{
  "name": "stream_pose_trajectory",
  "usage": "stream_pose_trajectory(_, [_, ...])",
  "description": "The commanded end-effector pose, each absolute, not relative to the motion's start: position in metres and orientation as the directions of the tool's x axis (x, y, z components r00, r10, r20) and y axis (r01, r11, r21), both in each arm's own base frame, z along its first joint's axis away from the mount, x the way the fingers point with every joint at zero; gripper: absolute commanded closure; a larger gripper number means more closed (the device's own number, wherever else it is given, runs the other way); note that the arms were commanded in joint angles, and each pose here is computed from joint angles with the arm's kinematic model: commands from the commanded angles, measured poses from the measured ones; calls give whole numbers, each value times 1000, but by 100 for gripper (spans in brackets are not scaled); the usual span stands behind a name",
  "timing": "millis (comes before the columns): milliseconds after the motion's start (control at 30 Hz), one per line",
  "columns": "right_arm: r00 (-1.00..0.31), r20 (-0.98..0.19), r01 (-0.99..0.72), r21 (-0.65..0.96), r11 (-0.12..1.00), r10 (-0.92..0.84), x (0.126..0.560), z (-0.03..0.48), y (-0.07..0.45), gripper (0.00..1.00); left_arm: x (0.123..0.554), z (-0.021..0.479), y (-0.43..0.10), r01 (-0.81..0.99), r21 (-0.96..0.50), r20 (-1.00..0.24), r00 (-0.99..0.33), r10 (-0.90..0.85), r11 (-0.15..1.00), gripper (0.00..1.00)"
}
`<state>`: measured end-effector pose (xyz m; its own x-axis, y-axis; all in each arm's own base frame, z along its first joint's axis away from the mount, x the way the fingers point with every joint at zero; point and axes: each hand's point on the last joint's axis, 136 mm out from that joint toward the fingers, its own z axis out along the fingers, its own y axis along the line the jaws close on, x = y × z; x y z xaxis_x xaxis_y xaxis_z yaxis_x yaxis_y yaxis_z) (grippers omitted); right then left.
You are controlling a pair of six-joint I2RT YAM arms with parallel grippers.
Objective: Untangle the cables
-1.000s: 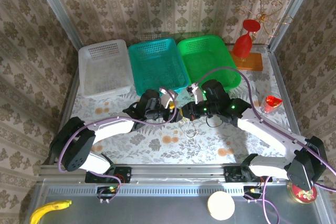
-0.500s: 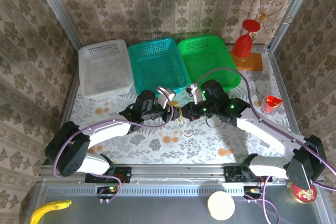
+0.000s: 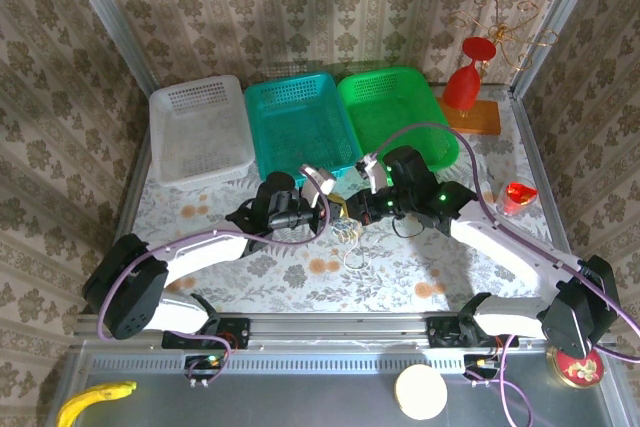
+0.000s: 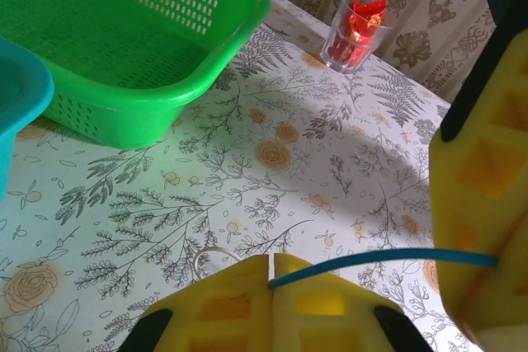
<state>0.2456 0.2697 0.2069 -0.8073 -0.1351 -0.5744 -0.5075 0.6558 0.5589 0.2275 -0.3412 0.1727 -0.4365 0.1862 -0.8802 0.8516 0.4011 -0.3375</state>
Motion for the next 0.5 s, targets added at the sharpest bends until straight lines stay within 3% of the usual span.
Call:
stream_pose_trajectory(0, [-801,-582,-518,559,647,-138,247,215,269,100,224,190,-343,858,-351,-898,-422,127,375,100])
stream_pose_trajectory(100, [-799,-588,-513,559,651,-125,249,216,266,99,225,191,-344,850,-371,-896,-433,95,375,100])
stream_pose_trajectory(167, [-797,-594,-509,557,657,-114,250,218,263,92,225,191,-344,843,-385,-892,-444,82,376,100])
stream_pose_trajectory(333, [-789,-611,-483,545,686,-70,254,219,250,59,230,190,-342,815,-422,-879,-475,42,398,100])
stream_pose_trajectory(467, [-780,-626,-437,534,723,-9,257,216,231,44,235,194,-340,784,-453,-865,-502,3,424,100])
